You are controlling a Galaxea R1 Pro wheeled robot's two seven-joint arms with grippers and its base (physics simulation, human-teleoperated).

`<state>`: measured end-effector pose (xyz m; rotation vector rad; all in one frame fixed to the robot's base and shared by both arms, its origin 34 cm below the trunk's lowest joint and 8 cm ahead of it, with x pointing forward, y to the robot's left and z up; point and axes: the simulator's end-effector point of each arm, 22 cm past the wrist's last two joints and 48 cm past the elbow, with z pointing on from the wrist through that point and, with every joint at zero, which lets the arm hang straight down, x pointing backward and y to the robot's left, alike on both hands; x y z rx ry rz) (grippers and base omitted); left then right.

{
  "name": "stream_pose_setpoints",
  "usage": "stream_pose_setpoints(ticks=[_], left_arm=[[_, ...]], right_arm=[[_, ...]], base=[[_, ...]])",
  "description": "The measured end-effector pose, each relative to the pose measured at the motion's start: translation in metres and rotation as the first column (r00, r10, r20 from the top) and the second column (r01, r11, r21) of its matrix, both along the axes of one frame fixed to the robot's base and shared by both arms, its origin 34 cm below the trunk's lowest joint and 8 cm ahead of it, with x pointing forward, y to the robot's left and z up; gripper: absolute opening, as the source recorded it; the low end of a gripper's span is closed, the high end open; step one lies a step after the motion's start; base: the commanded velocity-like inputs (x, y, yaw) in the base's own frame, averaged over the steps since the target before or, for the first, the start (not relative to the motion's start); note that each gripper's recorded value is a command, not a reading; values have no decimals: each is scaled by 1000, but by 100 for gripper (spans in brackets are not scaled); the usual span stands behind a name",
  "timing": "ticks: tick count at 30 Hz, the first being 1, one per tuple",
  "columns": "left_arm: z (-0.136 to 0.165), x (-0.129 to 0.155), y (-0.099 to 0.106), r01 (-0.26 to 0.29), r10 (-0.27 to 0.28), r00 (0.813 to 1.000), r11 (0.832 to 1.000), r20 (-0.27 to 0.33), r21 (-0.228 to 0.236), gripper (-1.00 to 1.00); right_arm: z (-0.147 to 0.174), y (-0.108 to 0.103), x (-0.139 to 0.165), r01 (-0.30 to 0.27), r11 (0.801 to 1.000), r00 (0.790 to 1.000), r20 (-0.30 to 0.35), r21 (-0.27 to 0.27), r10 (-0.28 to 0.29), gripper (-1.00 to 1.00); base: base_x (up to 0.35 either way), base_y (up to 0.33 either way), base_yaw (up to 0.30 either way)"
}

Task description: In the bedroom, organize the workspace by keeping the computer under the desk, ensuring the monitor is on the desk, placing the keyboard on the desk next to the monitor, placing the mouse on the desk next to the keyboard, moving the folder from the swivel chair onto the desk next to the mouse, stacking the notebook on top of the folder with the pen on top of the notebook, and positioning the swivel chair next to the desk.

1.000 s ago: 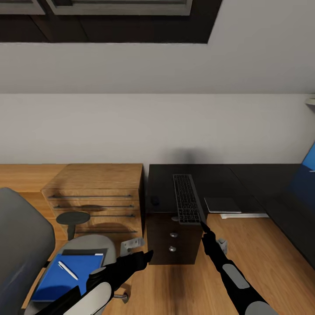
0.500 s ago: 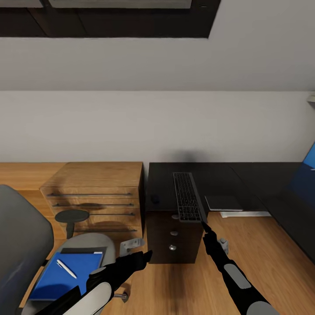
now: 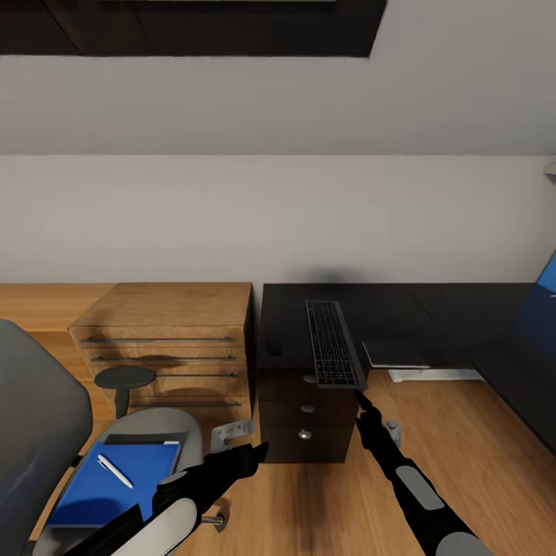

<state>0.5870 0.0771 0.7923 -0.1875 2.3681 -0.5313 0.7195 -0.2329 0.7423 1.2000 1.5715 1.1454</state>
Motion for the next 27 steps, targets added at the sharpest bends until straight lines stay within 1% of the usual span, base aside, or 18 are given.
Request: stream_pose_setpoints(ticks=[6,12,17,23,27], left_arm=[[-13,-1,0,-4,4,1000,1000,-8,4,100],[-14,0,2,-6,7,1000,1000,-8,7,100],[-22,0,7,-14,14,1000,1000,-20,23,100],[-24,0,9,-16,16,1000,1000,-21,27,100],[-24,0,9,-16,16,1000,999,-22,28,100]], right_arm=[[-10,1,0,-3,1000,1000,-1,-1,3,100],[-10,0,0,-4,1000,1000,-1,-4,4,100],[-10,1,-1,-7,1000,1000,-1,-5,6,100],[-10,2,-1,-8,1000,1000,-1,-5,8,100],[-10,3,-1,-8,1000,1000,-1,-3,8,100]], base=[[0,0,0],[0,0,0],[15,0,0],[189,-77,0],[72,-36,0]])
